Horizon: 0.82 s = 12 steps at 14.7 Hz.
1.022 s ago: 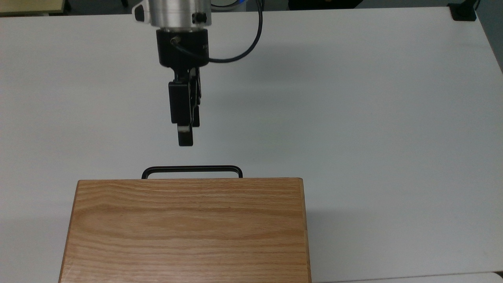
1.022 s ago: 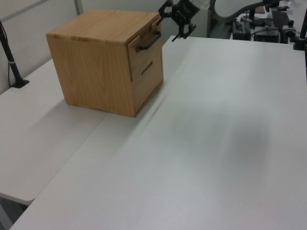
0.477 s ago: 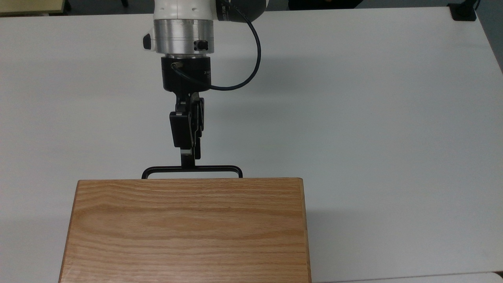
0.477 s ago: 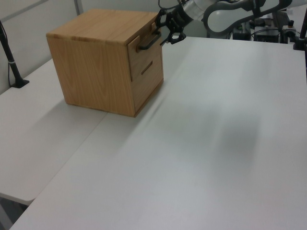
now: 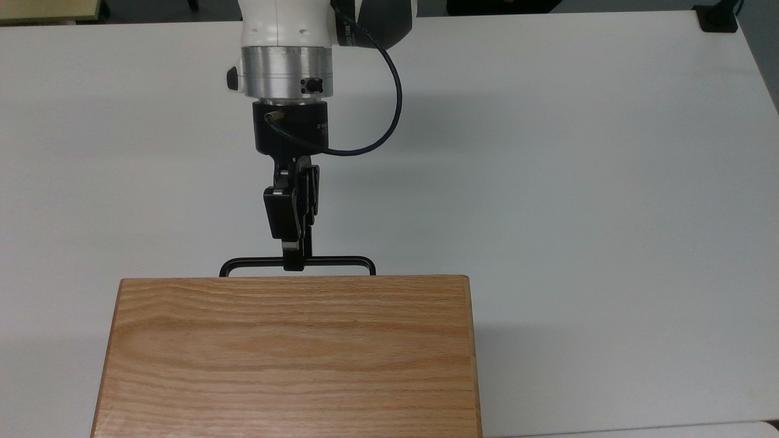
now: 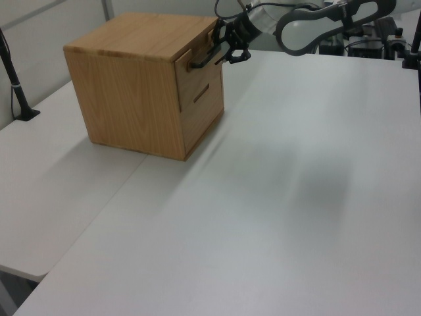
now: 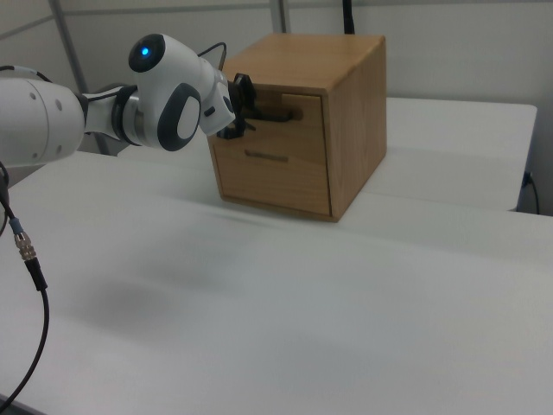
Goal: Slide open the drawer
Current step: 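Close the gripper around the black drawer handle, then pull the handle away from the cabinet, sliding the drawer out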
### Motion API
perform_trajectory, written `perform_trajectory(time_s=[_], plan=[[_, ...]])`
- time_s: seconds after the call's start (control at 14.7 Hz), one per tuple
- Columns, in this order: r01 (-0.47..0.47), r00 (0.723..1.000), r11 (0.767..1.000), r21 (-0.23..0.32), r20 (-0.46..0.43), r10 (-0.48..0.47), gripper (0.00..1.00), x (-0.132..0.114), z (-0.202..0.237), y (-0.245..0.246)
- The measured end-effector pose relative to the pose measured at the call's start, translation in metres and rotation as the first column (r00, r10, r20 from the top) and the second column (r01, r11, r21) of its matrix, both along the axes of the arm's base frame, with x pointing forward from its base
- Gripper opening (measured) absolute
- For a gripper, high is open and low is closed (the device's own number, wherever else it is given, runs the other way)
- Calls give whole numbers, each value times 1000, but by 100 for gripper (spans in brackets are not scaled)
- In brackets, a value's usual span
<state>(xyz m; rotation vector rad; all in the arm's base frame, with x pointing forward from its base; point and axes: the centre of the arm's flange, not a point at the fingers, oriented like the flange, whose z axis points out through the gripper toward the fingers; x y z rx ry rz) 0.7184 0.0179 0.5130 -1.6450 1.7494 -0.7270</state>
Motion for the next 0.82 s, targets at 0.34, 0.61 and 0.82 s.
perform_trajectory(time_s=[0.34, 0.61, 0.82], plan=[[0, 1000, 1000, 1, 11, 0, 25, 3, 1, 0], [-12, 1000, 1000, -12, 12, 13, 17, 3, 1, 2], [-12, 1000, 1000, -12, 12, 12, 17, 3, 2, 2]])
